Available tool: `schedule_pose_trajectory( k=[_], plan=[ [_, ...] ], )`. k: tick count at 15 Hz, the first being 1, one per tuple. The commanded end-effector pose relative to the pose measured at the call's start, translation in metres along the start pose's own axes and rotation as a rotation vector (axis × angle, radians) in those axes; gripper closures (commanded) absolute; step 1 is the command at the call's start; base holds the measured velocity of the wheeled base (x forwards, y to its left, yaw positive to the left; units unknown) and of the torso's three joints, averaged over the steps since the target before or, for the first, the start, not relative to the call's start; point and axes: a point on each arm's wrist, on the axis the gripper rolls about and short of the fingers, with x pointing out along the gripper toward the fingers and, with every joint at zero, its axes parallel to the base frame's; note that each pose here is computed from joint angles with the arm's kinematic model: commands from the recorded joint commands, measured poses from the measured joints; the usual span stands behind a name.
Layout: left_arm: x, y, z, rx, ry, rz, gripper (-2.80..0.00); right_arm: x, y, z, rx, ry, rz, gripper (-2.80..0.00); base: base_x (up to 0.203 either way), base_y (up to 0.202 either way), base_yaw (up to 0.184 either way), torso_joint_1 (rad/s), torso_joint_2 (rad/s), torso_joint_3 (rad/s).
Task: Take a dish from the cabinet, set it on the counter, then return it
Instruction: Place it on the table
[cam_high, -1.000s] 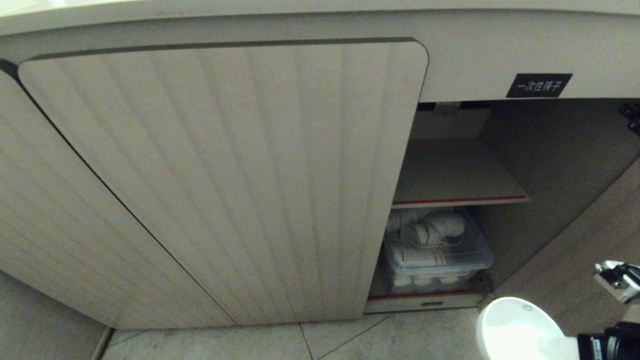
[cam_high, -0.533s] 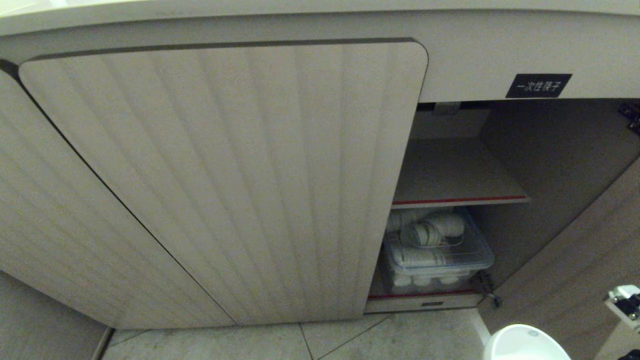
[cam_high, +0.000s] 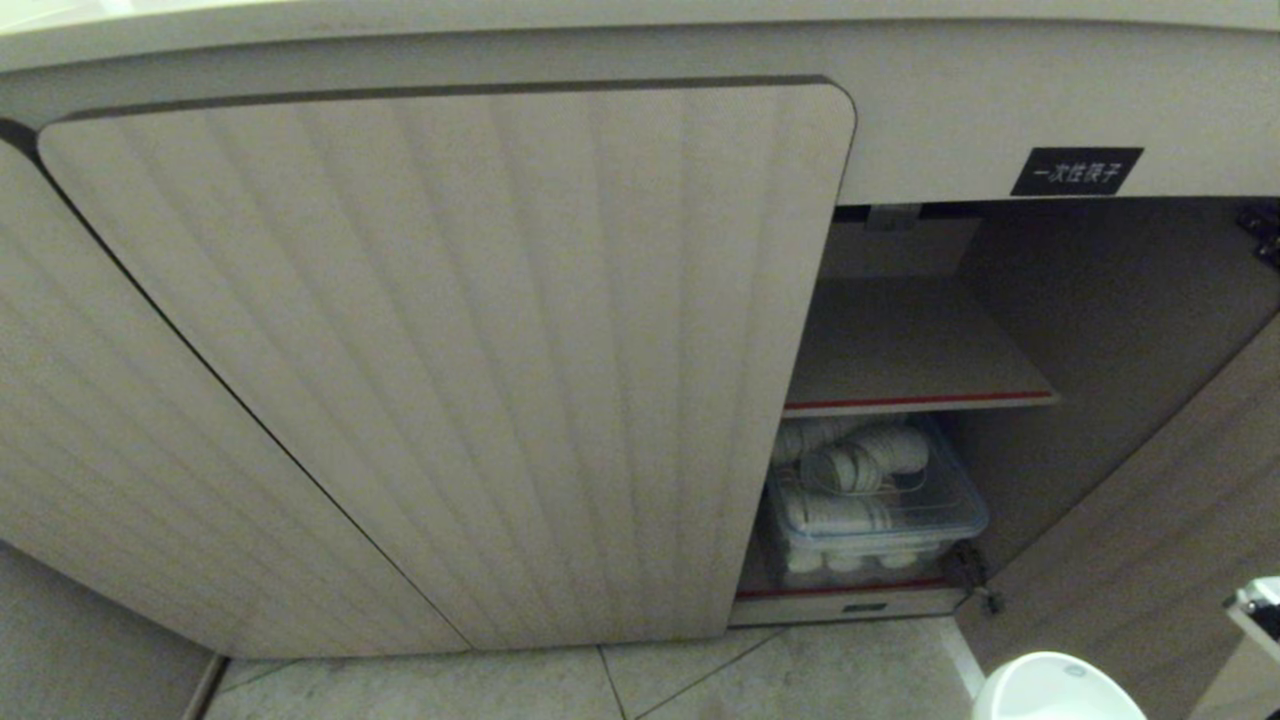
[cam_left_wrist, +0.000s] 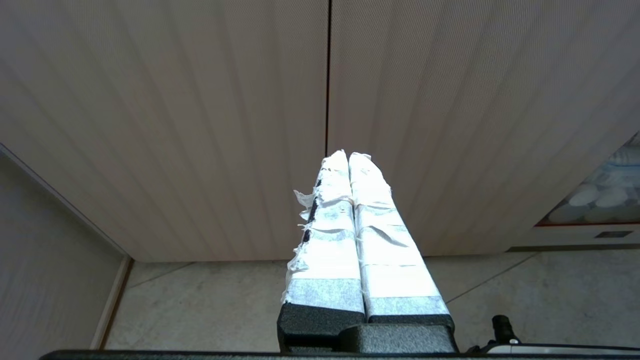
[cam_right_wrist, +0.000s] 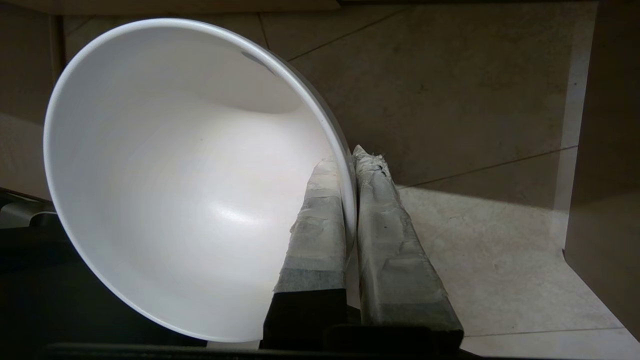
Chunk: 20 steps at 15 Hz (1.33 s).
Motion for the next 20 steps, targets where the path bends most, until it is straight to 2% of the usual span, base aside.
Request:
schedule_pose_trajectory(
  k=[1, 11, 20],
  plan=[
    [0.0000, 0.0000, -0.0001, -0.001, 0.000, 0.002, 0.00, -0.0008, 0.0004, 0.0007, 0.002, -0.006, 0.004, 0.00, 0.000, 0.000, 0.000, 0.000, 0.00, 0.000],
    [0.0000, 0.0000, -0.0001, -0.001, 0.000, 0.001, 0.00, -0.0021, -0.0008, -0.0056, -0.001, -0.004, 0.004, 0.00, 0.000, 0.000, 0.000, 0.000, 0.00, 0.000],
    [0.0000, 0.0000, -0.0001, -0.001, -0.001, 0.002, 0.00, -0.0025, -0.0001, -0.0060, -0.044, 0.006, 0.061, 0.00, 0.000, 0.000, 0.000, 0.000, 0.00, 0.000]
  ],
)
